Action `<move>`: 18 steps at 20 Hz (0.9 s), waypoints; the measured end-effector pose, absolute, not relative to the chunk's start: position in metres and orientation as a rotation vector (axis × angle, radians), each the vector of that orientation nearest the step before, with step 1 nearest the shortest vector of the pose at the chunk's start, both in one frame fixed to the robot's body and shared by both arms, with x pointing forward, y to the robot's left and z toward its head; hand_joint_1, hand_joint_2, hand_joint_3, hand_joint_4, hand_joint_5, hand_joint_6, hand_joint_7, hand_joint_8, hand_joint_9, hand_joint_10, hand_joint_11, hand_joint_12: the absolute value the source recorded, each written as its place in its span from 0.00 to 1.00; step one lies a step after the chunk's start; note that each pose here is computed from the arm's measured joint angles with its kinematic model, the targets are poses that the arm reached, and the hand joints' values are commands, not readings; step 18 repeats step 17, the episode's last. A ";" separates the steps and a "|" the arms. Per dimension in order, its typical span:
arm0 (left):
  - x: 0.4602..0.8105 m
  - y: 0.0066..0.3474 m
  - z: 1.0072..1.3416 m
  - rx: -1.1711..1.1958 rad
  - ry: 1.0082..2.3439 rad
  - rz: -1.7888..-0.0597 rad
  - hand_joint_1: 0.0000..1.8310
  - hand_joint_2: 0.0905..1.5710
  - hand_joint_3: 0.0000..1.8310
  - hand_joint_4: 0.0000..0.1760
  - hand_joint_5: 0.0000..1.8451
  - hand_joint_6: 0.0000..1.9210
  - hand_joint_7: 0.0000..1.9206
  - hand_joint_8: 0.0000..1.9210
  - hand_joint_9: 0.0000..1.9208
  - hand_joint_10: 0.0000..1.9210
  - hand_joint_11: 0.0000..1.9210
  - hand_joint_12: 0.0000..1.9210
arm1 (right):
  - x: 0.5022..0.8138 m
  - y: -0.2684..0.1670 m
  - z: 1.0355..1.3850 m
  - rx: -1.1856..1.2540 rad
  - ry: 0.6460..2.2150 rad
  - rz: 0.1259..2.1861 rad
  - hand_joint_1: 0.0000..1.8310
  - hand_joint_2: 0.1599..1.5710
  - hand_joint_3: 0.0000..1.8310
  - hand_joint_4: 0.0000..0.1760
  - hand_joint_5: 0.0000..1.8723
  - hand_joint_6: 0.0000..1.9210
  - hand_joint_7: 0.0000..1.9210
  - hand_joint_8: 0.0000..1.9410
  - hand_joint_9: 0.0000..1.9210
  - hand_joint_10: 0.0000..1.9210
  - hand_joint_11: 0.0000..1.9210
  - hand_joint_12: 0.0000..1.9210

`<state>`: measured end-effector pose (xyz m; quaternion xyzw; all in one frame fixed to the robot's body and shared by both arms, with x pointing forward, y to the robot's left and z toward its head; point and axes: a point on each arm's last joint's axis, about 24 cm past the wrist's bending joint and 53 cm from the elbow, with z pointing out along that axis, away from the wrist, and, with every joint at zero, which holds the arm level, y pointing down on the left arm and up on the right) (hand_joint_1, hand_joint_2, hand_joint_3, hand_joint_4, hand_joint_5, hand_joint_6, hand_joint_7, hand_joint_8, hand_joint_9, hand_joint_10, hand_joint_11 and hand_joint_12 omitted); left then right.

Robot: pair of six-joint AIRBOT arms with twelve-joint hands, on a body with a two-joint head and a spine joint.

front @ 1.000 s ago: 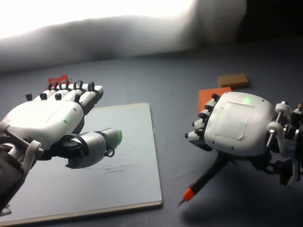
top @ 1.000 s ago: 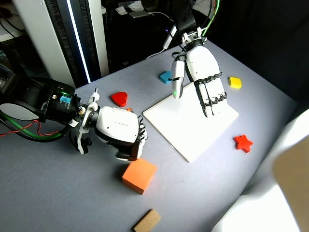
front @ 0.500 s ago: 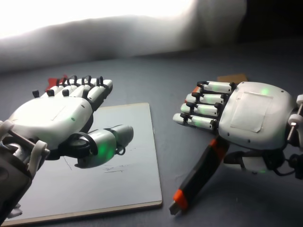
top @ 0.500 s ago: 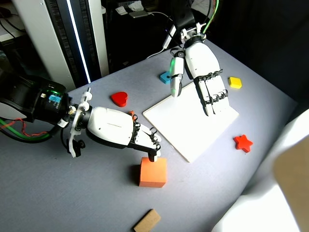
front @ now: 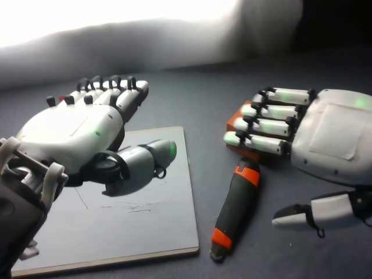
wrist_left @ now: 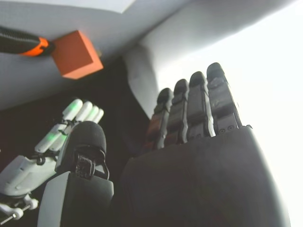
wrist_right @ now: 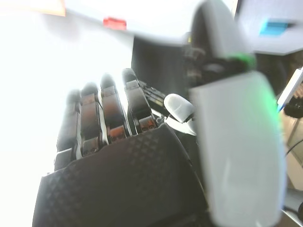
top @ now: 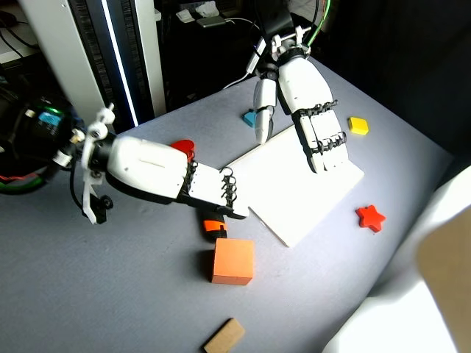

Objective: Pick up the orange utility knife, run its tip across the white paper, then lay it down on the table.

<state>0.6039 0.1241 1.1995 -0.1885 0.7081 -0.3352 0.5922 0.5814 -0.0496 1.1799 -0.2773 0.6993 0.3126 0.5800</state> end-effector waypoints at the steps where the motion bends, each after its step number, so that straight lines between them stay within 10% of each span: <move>1: 0.602 0.123 1.199 -0.443 1.652 -0.783 0.04 0.84 0.00 0.00 0.28 0.05 0.30 0.06 0.25 0.06 0.00 0.60 | 0.578 -0.053 1.182 -0.634 1.643 0.737 0.00 0.68 0.01 0.00 0.24 0.07 0.32 0.06 0.29 0.09 0.00 0.66; 2: 0.599 0.120 1.199 -0.439 1.656 -0.791 0.05 0.84 0.00 0.00 0.33 0.07 0.36 0.09 0.30 0.09 0.00 0.73 | 0.575 -0.059 1.187 -0.615 1.648 0.741 0.00 0.69 0.00 0.00 0.29 0.09 0.38 0.08 0.33 0.18 0.03 0.71; 4: 0.596 0.116 1.199 -0.433 1.659 -0.799 0.10 0.85 0.00 0.00 0.39 0.29 0.37 0.49 0.28 0.61 0.10 0.91 | 0.574 -0.066 1.191 -0.595 1.651 0.738 0.01 0.75 0.00 0.00 0.42 0.23 0.50 0.25 0.39 0.49 0.19 0.84; 7: 0.596 0.116 1.199 -0.434 1.660 -0.798 0.10 0.90 0.01 0.00 0.44 0.80 0.46 0.87 0.42 0.95 0.31 1.00 | 0.573 -0.079 1.198 -0.540 1.668 0.739 0.00 0.84 0.01 0.00 0.49 0.71 0.56 0.75 0.48 0.93 0.39 1.00; 11: 0.596 0.117 1.198 -0.435 1.661 -0.797 0.15 0.95 0.01 0.00 0.57 1.00 0.59 0.97 0.58 1.00 0.49 1.00 | 0.566 -0.090 1.201 -0.478 1.699 0.766 0.26 0.91 0.01 0.00 0.57 0.96 0.62 0.97 0.64 1.00 0.63 1.00; 15: 0.597 0.118 1.199 -0.436 1.655 -0.793 0.32 0.95 0.00 0.00 0.62 1.00 0.63 1.00 0.66 1.00 0.61 1.00 | 0.569 -0.107 1.201 -0.449 1.719 0.734 0.39 0.90 0.00 0.00 0.64 1.00 0.67 1.00 0.70 1.00 0.69 1.00; 16: 0.597 0.119 1.199 -0.437 1.653 -0.792 0.34 0.95 0.00 0.00 0.62 1.00 0.63 1.00 0.66 1.00 0.62 1.00 | 0.569 -0.109 1.201 -0.432 1.719 0.743 0.39 0.90 0.00 0.64 0.65 1.00 0.67 1.00 0.70 1.00 0.69 1.00; 17: 0.597 0.119 1.199 -0.437 1.653 -0.792 0.35 0.94 0.00 0.00 0.61 1.00 0.63 1.00 0.66 1.00 0.62 1.00 | 0.569 -0.111 1.200 -0.420 1.722 0.750 0.39 0.91 0.00 0.93 0.65 1.00 0.68 1.00 0.71 1.00 0.70 1.00; 18: 0.597 0.119 1.199 -0.437 1.653 -0.792 0.35 0.94 0.00 0.00 0.61 1.00 0.63 1.00 0.66 1.00 0.62 1.00 | 0.569 -0.111 1.200 -0.420 1.722 0.750 0.39 0.91 0.00 0.93 0.65 1.00 0.68 1.00 0.71 1.00 0.70 1.00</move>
